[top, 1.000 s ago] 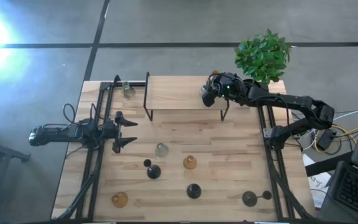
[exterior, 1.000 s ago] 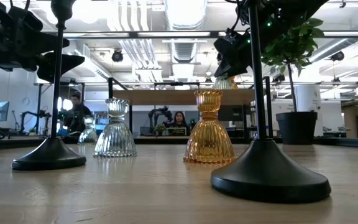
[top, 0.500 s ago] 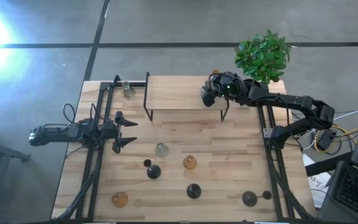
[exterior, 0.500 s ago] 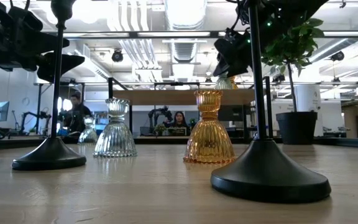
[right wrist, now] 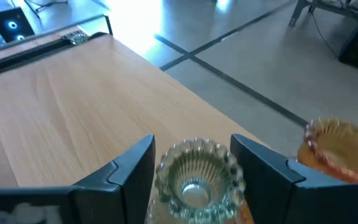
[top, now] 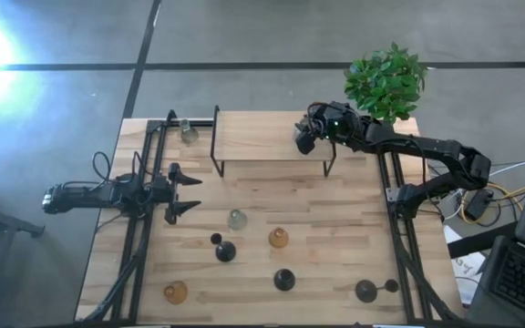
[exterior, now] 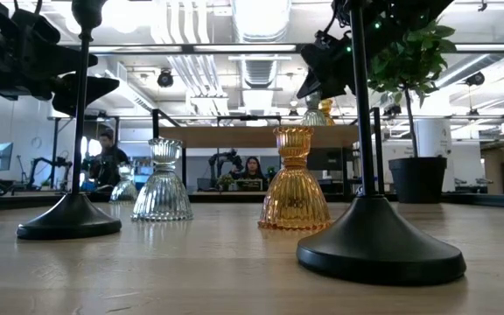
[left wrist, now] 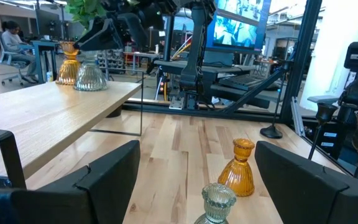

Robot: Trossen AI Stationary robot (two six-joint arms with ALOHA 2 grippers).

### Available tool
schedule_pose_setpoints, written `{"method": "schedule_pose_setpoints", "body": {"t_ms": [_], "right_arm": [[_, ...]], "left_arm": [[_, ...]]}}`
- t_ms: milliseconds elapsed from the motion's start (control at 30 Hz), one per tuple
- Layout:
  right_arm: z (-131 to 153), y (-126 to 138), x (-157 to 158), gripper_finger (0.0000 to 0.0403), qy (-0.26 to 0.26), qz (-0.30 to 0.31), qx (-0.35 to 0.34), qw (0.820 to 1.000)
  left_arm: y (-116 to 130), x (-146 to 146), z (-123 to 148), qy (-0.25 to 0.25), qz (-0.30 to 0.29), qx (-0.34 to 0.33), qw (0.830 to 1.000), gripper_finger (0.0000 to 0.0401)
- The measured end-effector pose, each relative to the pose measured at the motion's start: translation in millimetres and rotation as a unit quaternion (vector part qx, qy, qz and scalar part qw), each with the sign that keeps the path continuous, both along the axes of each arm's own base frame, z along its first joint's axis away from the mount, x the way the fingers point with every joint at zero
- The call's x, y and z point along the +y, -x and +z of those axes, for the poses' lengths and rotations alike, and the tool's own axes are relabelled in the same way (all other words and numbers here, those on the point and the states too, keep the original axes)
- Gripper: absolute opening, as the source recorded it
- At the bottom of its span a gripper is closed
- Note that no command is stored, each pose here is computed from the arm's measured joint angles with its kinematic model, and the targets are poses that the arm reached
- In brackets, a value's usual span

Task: Pick & Place candle stick holders
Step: Put the top orange candle holder on the shelf

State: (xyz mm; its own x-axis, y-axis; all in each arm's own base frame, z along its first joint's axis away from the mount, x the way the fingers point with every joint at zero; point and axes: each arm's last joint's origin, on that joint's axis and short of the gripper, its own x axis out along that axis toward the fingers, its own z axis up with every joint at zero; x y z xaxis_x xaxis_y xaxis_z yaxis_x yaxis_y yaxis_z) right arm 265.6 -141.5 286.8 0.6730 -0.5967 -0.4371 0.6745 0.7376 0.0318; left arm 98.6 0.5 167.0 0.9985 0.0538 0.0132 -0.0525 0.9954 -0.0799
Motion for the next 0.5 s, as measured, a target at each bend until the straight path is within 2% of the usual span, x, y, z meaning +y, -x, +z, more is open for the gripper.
{"method": "schedule_pose_setpoints", "body": {"t_ms": [300, 500], "right_arm": [[28, -4, -2, 0.0203, 0.036, 0.016, -0.012, 0.999], [75, -5, 1, 0.0203, 0.086, 0.041, -0.005, 0.995]], "left_arm": [[0, 0, 0, 0.0, 0.0, 0.0, 1.0, 0.0323], [0, 0, 0, 0.0, 0.0, 0.0, 1.0, 0.0323]]}}
